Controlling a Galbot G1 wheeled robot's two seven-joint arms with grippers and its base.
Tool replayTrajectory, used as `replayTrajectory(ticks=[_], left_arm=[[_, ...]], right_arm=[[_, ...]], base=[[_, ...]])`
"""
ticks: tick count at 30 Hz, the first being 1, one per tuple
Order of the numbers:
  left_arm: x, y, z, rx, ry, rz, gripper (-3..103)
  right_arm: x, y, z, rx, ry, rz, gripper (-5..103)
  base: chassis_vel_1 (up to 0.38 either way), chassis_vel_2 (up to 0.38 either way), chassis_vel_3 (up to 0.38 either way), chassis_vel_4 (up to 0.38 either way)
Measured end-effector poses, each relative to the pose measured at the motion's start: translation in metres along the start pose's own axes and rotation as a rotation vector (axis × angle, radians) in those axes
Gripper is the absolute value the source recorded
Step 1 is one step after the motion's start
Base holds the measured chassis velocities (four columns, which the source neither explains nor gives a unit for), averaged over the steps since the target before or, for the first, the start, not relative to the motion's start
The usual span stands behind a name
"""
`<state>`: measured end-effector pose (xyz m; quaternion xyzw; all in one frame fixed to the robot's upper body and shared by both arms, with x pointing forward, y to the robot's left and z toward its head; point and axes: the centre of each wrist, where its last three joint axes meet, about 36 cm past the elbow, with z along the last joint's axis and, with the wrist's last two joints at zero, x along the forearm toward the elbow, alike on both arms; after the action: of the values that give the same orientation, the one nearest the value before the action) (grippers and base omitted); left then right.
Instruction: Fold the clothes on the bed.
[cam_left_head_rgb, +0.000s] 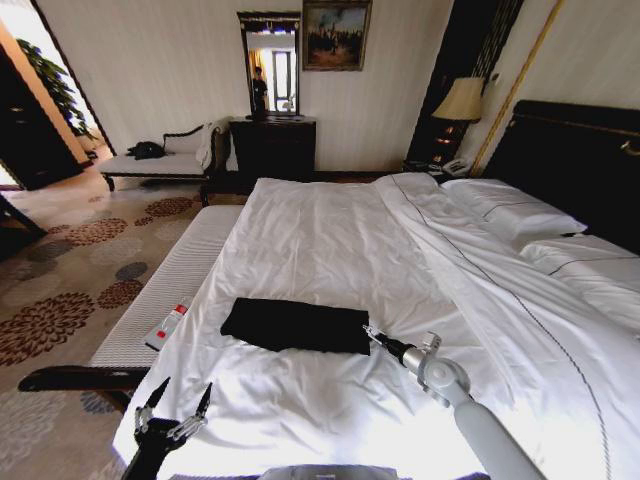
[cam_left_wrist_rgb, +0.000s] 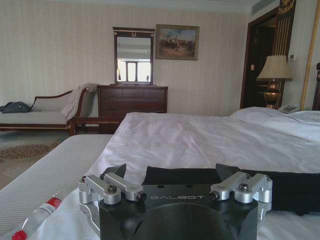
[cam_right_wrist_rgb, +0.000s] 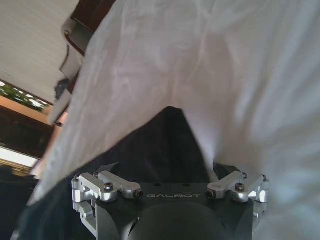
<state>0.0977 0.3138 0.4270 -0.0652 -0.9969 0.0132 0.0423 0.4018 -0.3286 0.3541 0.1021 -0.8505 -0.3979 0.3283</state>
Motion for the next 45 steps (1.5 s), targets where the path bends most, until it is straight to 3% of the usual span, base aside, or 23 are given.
replayTrajectory(ticks=[3, 13, 24, 29, 36, 38, 42, 44, 45], left_arm=[[0.000, 0.000, 0.000, 0.000, 0.000, 0.000, 100], [0.000, 0.000, 0.000, 0.000, 0.001, 0.000, 100], [0.000, 0.000, 0.000, 0.000, 0.001, -0.001, 100], [0.000, 0.000, 0.000, 0.000, 0.001, -0.001, 100], [0.000, 0.000, 0.000, 0.000, 0.001, -0.001, 100], [0.000, 0.000, 0.000, 0.000, 0.001, -0.001, 100], [0.000, 0.000, 0.000, 0.000, 0.001, -0.002, 100], [0.000, 0.000, 0.000, 0.000, 0.001, -0.001, 100], [0.000, 0.000, 0.000, 0.000, 0.001, -0.002, 100]], right_arm=[[-0.003, 0.001, 0.000, -0.011, 0.020, -0.024, 100], [-0.017, -0.002, -0.004, 0.116, 0.145, -0.045, 100], [-0.029, 0.003, -0.009, 0.157, 0.207, -0.048, 101], [-0.032, 0.005, -0.008, 0.162, 0.223, -0.050, 89], [-0.041, 0.007, -0.004, 0.156, 0.231, -0.051, 57], [-0.042, 0.007, -0.004, 0.156, 0.231, -0.051, 57], [-0.044, 0.009, -0.004, 0.156, 0.233, -0.055, 35], [-0.044, 0.009, -0.003, 0.155, 0.234, -0.055, 35], [-0.044, 0.009, -0.002, 0.154, 0.236, -0.056, 24]], base=[[0.000, 0.000, 0.000, 0.000], [0.000, 0.000, 0.000, 0.000], [0.000, 0.000, 0.000, 0.000], [0.000, 0.000, 0.000, 0.000], [0.000, 0.000, 0.000, 0.000], [0.000, 0.000, 0.000, 0.000], [0.000, 0.000, 0.000, 0.000], [0.000, 0.000, 0.000, 0.000], [0.000, 0.000, 0.000, 0.000]])
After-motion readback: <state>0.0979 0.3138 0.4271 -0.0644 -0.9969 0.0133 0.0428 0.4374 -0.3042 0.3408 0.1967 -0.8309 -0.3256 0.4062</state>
